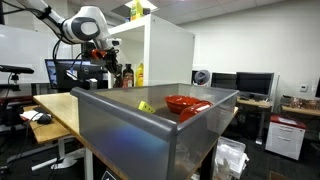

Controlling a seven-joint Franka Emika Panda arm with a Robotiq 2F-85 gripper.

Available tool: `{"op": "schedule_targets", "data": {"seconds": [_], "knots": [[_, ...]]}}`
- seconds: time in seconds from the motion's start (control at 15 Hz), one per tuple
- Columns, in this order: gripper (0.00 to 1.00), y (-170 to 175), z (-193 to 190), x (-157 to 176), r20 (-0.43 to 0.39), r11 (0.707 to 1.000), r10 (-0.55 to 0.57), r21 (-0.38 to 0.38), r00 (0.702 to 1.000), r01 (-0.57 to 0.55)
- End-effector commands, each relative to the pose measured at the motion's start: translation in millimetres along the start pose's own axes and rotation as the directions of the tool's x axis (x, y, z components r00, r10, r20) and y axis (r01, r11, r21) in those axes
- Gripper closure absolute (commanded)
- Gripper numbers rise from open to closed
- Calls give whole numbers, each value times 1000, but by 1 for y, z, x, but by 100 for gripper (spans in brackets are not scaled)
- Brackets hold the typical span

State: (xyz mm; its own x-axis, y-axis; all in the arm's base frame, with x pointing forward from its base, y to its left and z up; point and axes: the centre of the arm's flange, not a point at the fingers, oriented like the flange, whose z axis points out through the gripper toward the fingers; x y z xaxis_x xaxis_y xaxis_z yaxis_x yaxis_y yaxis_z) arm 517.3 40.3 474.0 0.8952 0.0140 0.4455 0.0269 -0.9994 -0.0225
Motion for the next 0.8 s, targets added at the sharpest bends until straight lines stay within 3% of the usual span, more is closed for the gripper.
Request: {"op": "schedule_targets", "data": {"seconds": [0.0,0.4,0.73], "knots": [[100,1,9,-5,-48,999,-35,36,998,37],[100,3,17,-3,-103,996,-78,32,992,82],[100,5,17,-3,-96,994,-104,26,990,107]]}}
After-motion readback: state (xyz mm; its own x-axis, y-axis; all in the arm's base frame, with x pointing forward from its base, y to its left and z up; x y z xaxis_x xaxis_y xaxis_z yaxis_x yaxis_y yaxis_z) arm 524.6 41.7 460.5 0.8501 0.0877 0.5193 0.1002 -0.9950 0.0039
